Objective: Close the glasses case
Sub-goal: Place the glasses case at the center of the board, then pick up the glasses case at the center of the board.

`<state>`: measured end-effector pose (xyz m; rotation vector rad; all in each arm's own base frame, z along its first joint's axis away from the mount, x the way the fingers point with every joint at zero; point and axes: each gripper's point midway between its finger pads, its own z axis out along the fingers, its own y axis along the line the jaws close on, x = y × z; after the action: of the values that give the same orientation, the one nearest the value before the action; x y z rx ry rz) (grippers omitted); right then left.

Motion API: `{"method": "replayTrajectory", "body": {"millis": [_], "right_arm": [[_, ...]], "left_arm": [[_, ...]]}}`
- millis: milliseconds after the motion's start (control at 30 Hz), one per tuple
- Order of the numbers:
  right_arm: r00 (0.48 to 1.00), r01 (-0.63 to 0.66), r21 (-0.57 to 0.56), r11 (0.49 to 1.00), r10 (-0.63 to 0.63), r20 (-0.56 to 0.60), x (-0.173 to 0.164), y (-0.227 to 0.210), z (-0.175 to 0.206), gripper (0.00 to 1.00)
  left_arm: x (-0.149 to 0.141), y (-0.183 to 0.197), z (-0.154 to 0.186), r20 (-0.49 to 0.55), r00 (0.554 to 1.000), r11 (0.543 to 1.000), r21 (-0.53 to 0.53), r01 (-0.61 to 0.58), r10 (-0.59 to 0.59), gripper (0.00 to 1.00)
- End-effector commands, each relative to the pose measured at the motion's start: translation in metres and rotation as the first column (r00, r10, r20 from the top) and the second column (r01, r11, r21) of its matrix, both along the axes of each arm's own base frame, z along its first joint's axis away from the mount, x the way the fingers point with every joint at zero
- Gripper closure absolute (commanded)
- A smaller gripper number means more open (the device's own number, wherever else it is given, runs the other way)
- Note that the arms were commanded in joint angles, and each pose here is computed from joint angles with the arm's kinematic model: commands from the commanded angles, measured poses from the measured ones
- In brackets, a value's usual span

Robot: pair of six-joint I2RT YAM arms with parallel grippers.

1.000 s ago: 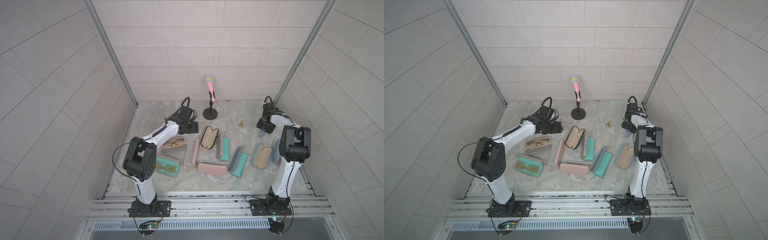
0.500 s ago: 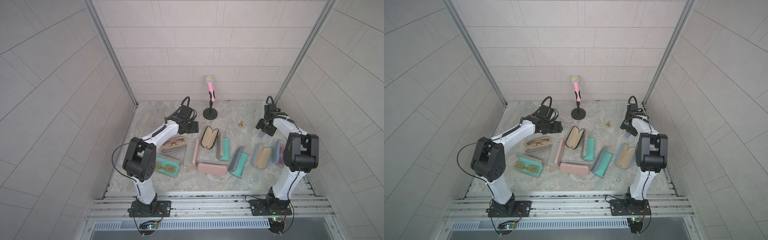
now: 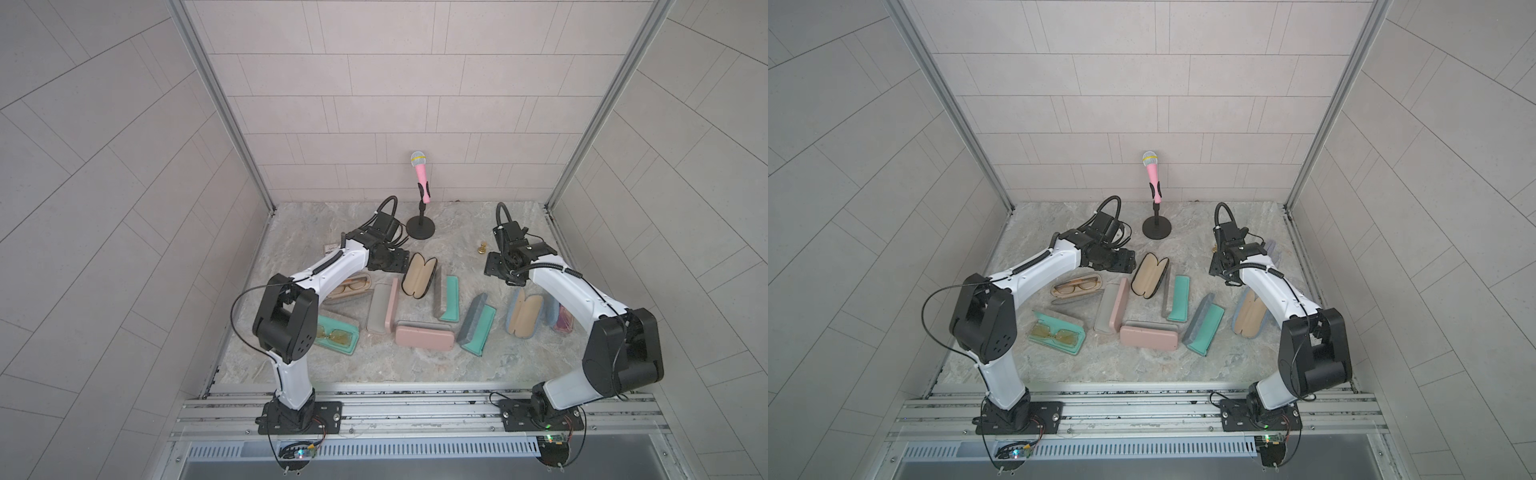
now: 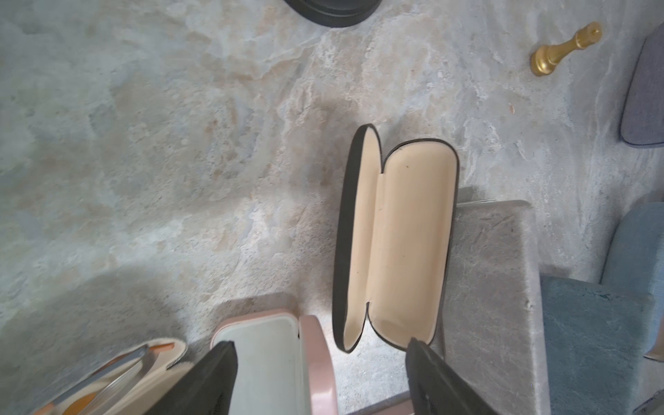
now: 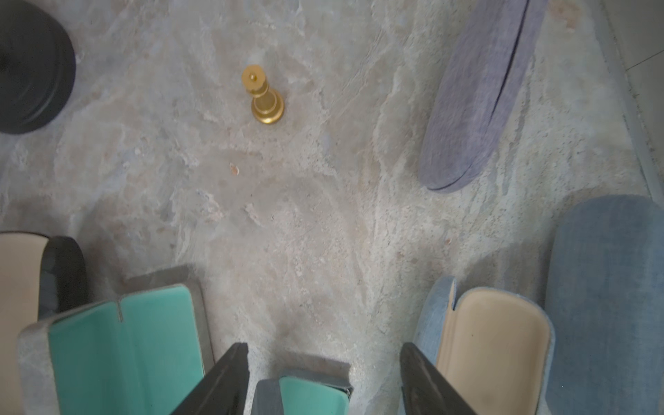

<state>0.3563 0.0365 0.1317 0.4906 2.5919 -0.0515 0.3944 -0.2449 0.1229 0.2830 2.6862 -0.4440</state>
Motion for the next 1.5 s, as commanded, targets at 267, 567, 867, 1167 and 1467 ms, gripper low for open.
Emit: {"method": "replayTrajectory", "body": {"millis": [267,567,867,1167,1467], "right_arm": [[0.999,-0.031,-0.002,1.000,0.031,0.022,-0.010,0.009,0.006,0.33],[0.999,-0.040,-0.005,0.999,0.040,0.022,-0.009,0.010,0.005,0.33],[0.999,-0.038,-0.003,0.999,0.038,0.025,-0.005,0.010,0.004,0.33],[0.999,-0.040,0.001,0.999,0.040,0.026,-0.003,0.012,0.005,0.35],[0.998,-0.063,0.008,0.998,0.062,0.033,0.004,0.016,0.012,0.35]], "left_arm": [[0.023,-0.032,-0.037,-0.093,0.993,0.997,-0.028,0.071,-0.074,0.30],[0.031,-0.043,-0.060,-0.142,0.986,0.996,-0.025,0.082,-0.085,0.50],[0.031,-0.047,-0.073,-0.174,0.981,0.996,-0.015,0.089,-0.090,0.63],[0.036,-0.047,-0.071,-0.160,0.984,0.997,-0.012,0.075,-0.076,0.89],[0.057,-0.038,-0.055,-0.108,0.994,1.000,-0.014,-0.002,0.000,0.91]]}}
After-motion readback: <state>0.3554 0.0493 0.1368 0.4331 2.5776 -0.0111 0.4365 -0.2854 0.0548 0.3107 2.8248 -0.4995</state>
